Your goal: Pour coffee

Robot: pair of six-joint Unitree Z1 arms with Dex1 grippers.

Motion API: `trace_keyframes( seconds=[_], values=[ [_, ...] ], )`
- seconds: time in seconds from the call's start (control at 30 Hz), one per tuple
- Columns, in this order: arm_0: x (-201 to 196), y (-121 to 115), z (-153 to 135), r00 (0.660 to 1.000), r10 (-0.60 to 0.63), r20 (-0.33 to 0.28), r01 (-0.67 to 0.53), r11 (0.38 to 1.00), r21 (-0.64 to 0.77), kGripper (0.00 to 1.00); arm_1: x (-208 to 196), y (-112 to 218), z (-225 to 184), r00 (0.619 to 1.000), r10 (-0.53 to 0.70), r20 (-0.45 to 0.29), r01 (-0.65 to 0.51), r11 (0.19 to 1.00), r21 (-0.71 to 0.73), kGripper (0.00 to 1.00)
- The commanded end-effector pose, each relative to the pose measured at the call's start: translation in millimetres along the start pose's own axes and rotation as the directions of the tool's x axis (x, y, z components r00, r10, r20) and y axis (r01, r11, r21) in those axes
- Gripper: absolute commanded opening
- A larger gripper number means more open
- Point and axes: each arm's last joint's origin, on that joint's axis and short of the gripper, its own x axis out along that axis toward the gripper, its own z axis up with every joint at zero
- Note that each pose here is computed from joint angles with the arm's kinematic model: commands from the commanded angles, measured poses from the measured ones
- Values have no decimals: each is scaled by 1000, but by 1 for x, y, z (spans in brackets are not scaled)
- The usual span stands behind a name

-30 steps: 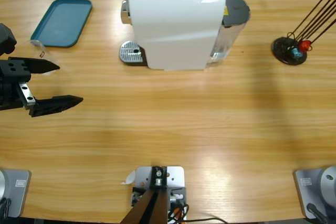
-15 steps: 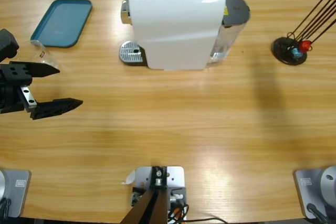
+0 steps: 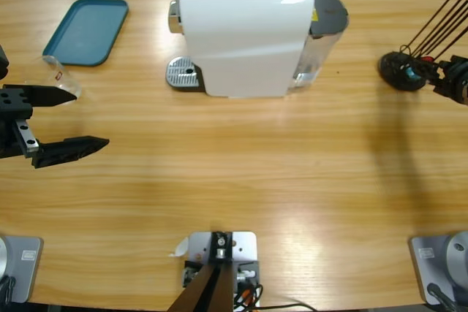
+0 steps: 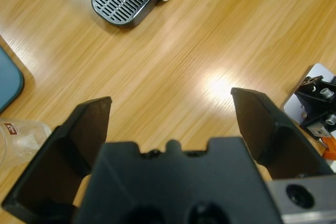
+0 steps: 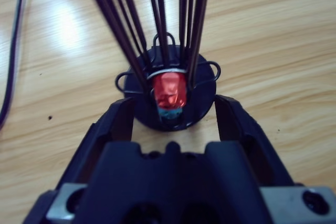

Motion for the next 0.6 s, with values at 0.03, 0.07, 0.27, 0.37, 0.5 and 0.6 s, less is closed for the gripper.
trace_keyframes(
  seconds=[0.03, 0.07, 0.27, 0.37, 0.5, 0.6],
  values=[
    [8, 1, -10, 999, 4, -48, -5, 1000, -24, 982, 22, -2, -8, 998, 3, -60, -5, 1000, -30, 549],
    [8, 1, -10, 999, 4, -49, -5, 1000, -24, 982, 23, -2, -8, 998, 6, -59, -8, 999, -32, 519],
    [9, 1, -12, 998, 4, -55, -6, 1000, -28, 982, 18, -4, -5, 999, 8, -39, -10, 999, -50, 379],
    [9, 1, -11, 999, 4, -52, -6, 1000, -28, 982, 16, -5, -4, 1000, 3, -30, -4, 998, -58, 375],
    [5, 1, -12, 999, 5, -43, -6, 1000, -30, 982, 18, -4, -2, 1000, 2, -28, -4, 998, -63, 375],
    [5, 1, -13, 999, 5, -42, -6, 999, -33, 982, 17, -5, -1, 1000, 1, -21, -2, 998, -64, 375]
  ],
)
